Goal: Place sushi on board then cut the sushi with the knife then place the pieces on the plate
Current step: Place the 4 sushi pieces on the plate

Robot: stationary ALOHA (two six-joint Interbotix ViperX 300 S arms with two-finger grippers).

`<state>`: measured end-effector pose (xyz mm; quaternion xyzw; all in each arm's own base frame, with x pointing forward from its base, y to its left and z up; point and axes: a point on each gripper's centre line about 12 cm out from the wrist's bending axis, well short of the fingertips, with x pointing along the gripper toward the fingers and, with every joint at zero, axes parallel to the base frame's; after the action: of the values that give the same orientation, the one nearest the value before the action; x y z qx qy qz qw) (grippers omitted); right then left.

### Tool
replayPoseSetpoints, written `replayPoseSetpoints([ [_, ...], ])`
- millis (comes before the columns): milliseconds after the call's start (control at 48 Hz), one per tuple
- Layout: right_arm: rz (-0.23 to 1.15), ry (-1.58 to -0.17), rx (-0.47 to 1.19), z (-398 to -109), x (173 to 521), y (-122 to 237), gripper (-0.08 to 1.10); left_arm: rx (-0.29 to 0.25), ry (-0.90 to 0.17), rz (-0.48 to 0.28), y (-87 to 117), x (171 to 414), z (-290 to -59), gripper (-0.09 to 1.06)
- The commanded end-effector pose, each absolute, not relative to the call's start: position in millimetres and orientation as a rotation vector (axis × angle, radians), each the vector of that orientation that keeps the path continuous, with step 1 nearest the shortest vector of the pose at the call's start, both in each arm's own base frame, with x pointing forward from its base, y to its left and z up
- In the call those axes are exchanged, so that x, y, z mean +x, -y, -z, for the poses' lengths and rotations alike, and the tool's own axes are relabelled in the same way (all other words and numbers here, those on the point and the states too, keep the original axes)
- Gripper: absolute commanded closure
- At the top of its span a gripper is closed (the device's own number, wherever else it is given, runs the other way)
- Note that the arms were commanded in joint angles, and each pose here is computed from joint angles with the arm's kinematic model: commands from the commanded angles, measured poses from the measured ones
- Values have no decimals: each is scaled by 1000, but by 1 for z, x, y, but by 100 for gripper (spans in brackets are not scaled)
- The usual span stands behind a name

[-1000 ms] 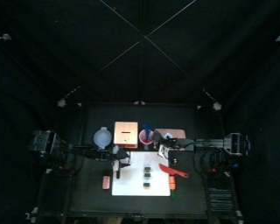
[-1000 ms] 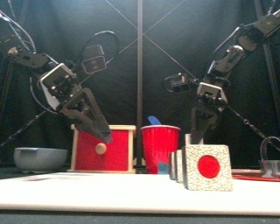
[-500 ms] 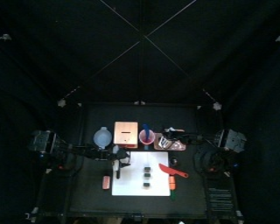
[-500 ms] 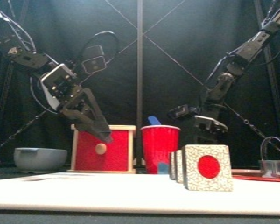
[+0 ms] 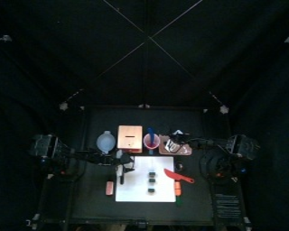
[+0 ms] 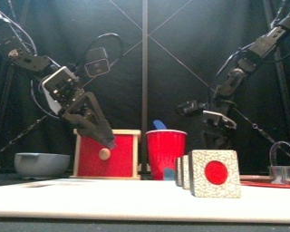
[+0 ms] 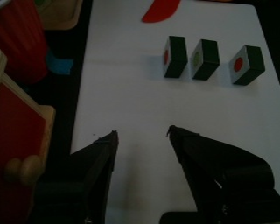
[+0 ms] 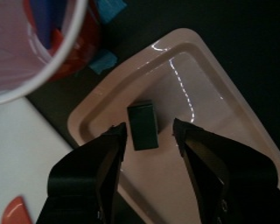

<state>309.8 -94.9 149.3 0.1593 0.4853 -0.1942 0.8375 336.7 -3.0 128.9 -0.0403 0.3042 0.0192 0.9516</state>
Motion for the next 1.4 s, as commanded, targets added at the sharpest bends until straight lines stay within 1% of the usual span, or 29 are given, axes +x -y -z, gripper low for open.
replayPoseSetpoints([
  [21, 283, -952, 273, -177, 332, 54, 21, -92, -600, -48, 1, 340, -134, 11],
  [188, 156, -960, 223, -176, 352, 6, 21, -97, -598, -51, 1, 340, -134, 11],
  [354, 111, -992, 204, -165, 364, -17, 21, -106, -598, -57, 1, 340, -134, 11],
  [562, 98, -1019, 201, -156, 370, -26, 21, -118, -600, -63, 1, 339, -134, 11],
  [771, 81, -1001, 197, -161, 375, -32, 21, -117, -604, -61, 1, 339, -133, 11],
  [875, 82, -1007, 193, -158, 377, -32, 21, -117, -607, -61, 1, 339, -133, 11],
  [1083, 87, -1042, 170, -141, 385, -30, 22, -117, -612, -64, 0, 338, -132, 11],
  [1188, 88, -1051, 153, -134, 388, -29, 27, -117, -616, -64, 0, 337, -130, 11],
  [1312, 83, -1025, 158, -137, 390, -29, 41, -117, -618, -65, 0, 336, -130, 11],
  [1396, 83, -1002, 174, -142, 390, -29, 48, -117, -618, -64, 0, 336, -130, 11],
])
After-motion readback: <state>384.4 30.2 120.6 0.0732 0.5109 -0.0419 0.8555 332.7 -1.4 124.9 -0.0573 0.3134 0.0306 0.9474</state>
